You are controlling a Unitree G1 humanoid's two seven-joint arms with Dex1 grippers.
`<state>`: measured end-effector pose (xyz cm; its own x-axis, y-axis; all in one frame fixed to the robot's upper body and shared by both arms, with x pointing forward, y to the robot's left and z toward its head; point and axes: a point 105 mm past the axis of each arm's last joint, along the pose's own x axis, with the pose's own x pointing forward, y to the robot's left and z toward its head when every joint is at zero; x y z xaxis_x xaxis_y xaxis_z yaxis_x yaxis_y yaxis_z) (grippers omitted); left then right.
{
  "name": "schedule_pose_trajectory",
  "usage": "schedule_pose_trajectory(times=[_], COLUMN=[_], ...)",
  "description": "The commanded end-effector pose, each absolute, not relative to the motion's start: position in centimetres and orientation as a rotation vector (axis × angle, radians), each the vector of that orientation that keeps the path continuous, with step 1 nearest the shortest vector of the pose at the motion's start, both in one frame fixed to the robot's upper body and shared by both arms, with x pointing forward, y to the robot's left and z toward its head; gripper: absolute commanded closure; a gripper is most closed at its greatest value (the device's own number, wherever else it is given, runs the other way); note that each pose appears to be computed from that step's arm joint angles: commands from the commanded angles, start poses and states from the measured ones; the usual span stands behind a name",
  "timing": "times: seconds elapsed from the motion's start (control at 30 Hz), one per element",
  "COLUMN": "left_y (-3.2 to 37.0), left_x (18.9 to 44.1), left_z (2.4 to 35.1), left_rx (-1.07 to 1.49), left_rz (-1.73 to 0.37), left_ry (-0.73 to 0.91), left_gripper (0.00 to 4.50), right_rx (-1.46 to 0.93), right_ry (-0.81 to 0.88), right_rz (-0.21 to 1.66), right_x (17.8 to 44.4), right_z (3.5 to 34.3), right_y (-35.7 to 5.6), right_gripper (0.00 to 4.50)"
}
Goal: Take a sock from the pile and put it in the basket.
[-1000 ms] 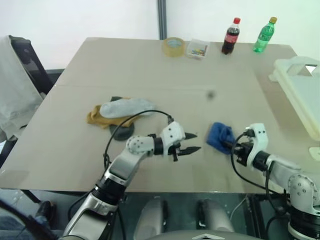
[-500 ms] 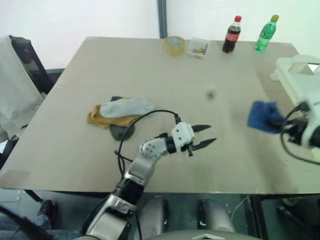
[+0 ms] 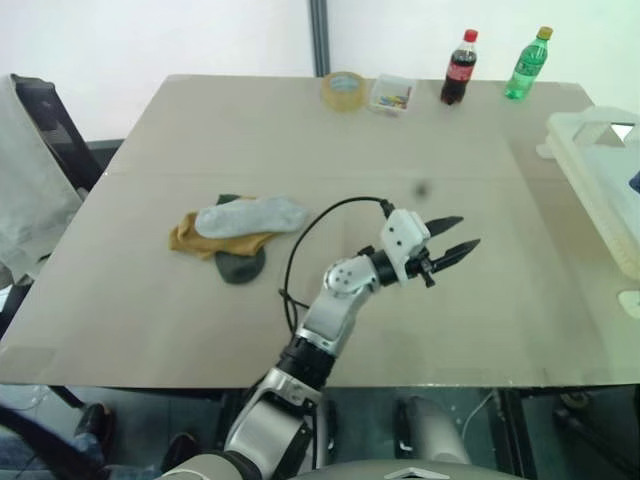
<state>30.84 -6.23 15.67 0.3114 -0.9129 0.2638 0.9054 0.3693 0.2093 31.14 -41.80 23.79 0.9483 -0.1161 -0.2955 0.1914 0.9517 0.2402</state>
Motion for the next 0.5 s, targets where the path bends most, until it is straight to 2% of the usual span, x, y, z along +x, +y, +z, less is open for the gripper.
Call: schedule_pose_trajectory(times=[0.03,0.2,0.3,0.5], left_y=[-7.0,-6.6,-6.2,-6.0], left_x=[30.4,30.5,30.7,30.7], left_z=[17.2,17.1,16.7,16.6], left_rx=[0.017,0.024,0.031,0.056], left_rz=[-1.211,-1.202,-1.195,-1.205], left_ry=[-0.432,-0.428,-0.413,-0.414], left_gripper=[2.25,2.25,2.25,2.25], right_rx=[0.249,0.113,-0.046,-0.245], right_ry=[0.286,0.317,0.332,0.277], right_rz=[-0.224,-0.249,-0.260,-0.251], right_x=[31.9,32.2,31.8,31.1], right_z=[23.1,22.3,22.4,24.7], right_y=[-42.8,-43.3,-43.9,-43.7], right_gripper=[2.82,0.77,0.77,0.77])
